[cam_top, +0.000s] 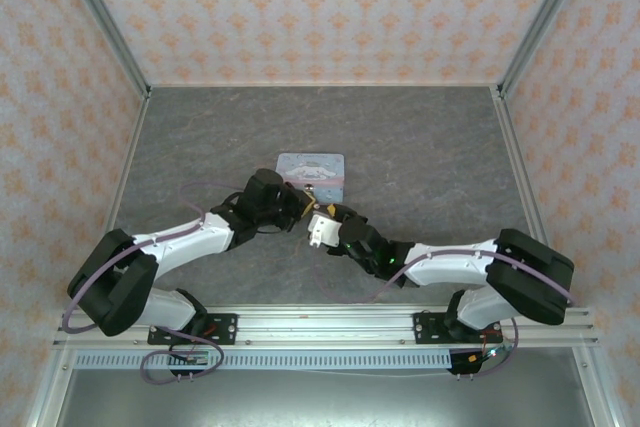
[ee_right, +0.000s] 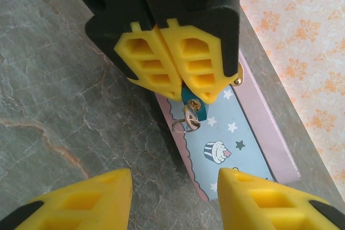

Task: Unlock a padlock with a key

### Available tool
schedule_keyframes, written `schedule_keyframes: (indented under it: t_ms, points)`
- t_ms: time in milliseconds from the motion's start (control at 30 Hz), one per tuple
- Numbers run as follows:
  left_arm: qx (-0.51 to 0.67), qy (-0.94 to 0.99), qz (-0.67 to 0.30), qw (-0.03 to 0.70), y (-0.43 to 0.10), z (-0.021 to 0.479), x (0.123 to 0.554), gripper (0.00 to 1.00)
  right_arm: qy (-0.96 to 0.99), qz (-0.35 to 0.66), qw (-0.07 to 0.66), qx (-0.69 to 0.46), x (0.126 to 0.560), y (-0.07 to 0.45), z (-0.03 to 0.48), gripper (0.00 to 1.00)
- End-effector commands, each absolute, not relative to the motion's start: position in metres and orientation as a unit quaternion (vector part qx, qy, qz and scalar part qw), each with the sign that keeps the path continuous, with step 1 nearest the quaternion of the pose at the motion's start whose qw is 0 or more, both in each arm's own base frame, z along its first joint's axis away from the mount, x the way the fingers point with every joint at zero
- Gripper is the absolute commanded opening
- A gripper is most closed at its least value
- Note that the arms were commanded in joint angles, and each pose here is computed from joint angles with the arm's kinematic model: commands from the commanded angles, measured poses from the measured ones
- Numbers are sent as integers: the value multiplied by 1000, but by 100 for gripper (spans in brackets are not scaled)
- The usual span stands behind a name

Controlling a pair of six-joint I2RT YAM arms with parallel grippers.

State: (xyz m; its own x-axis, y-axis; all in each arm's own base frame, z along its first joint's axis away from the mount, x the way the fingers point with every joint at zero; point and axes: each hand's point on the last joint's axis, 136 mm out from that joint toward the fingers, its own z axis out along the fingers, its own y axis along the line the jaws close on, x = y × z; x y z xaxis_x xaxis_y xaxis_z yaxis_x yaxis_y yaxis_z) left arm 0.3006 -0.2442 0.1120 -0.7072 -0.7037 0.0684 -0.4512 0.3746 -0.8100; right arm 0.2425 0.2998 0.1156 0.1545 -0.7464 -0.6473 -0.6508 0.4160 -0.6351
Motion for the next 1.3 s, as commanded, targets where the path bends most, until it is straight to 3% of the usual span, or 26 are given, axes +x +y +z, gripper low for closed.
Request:
schedule_keyframes:
  t_ms: [0,667,900,1200,1267]
  points:
    - [-341,807,-458,150,-254,136,304,0,646,-23,566,-512,256,311,138,44]
    - [-337,810,-458,143,-259,134,304,0,653,-22,561,-508,271,323,132,21]
    - [-336,811,-457,141,-261,132,303,0,657,-13,567,-496,273,324,136,17]
    - [-336,811,-459,138,-262,131,304,0,674,12,570,-470,275,325,138,0]
    - [-336,810,-460,138,-263,131,304,0,679,19,569,-462,275,324,138,0]
